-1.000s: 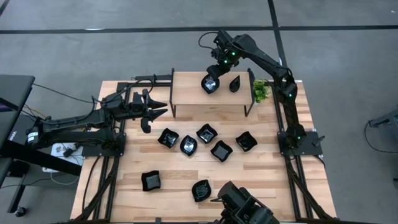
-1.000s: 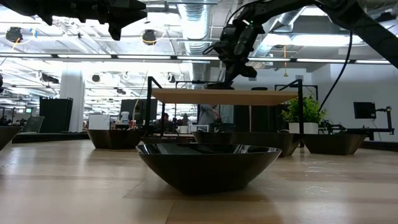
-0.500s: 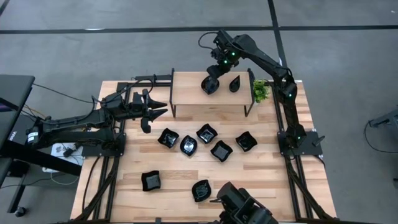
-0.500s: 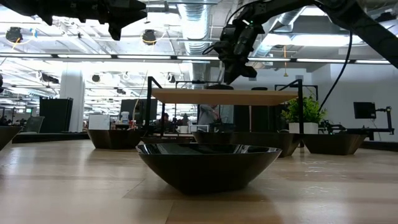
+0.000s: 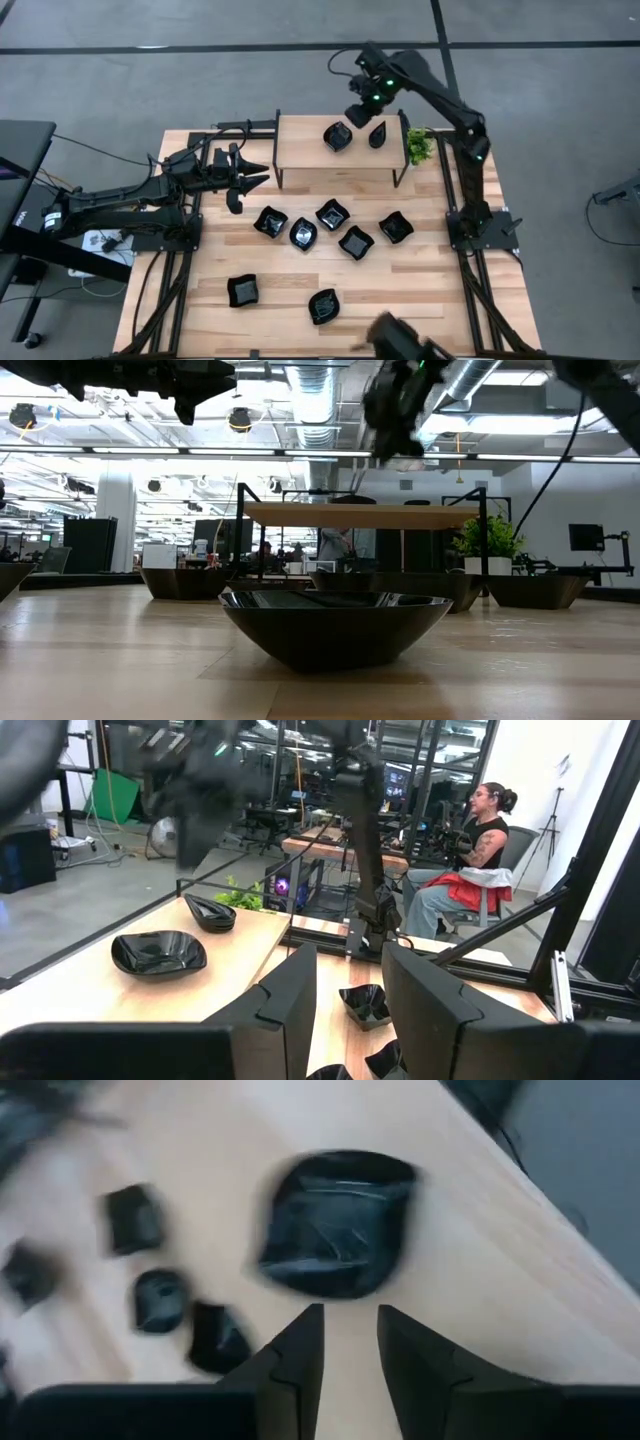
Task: Pick & Place Mini shaped plates
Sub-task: Stack the top black leaf shaped plate on top of the other black leaf shaped plates on the shelf
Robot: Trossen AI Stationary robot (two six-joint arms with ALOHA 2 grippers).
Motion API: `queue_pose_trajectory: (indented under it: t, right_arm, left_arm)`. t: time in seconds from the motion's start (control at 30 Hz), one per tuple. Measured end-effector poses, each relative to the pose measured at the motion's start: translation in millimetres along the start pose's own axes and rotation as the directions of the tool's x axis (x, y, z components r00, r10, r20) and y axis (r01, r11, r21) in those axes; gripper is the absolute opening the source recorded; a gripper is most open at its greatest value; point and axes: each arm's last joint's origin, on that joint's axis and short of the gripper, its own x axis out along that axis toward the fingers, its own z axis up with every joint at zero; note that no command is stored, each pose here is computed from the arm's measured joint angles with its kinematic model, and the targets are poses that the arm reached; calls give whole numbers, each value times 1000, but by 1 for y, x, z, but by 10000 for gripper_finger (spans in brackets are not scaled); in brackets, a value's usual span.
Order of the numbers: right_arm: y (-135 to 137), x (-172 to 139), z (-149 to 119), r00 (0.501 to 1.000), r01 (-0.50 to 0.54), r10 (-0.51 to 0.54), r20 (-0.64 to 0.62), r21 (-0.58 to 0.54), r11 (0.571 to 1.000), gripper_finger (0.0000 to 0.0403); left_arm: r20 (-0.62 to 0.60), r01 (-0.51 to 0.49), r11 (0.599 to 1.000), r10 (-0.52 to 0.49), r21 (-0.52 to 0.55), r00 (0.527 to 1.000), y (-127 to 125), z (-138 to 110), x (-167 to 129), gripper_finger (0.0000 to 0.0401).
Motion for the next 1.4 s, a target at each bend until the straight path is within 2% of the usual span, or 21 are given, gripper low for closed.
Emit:
queue_pose_trajectory:
  t: [0.1,0.2,0.33,0.5,0.63,0.73,0.83,0.93,1.1,1.23,1.4]
  right_arm:
    - [32,-34,-16,996,-63,72,55,-153,986,92]
    - [61,-63,-38,991,-75,104,79,-303,950,92]
    - [90,-97,-66,982,-80,144,124,-419,904,92]
    - [109,-133,-95,960,-74,191,205,-474,877,92]
    - [109,-149,-107,943,7,134,306,-421,907,86]
    - [108,-141,-112,908,0,172,382,-411,912,79]
    - [106,-110,-124,895,-36,209,393,-404,914,73]
    - [98,-76,-143,885,-76,234,403,-371,925,70]
    - [92,-39,-181,820,-163,324,471,-351,922,70]
    - [94,-18,-212,772,-247,414,483,-373,894,71]
    - [94,1,-246,705,-300,495,508,-418,857,71]
  left_arm:
    - [0,0,1000,0,0,1000,0,0,0,118]
    - [-1,0,1000,0,0,1000,0,0,0,118]
    - [0,1,1000,-1,0,1000,0,0,0,118]
    - [-4,35,999,-35,-6,999,-1,0,0,118]
    - [-7,69,996,-69,-55,998,-2,0,0,118]
    - [-8,73,994,-74,-75,997,-2,0,0,118]
    - [-7,73,994,-74,-77,997,-2,0,0,118]
    - [-7,73,994,-74,-79,997,-2,0,0,118]
    - [-7,73,994,-74,-79,997,-2,0,0,118]
    - [-8,73,994,-74,-80,997,-2,0,0,118]
    - [-7,87,984,-89,-156,996,-5,0,0,118]
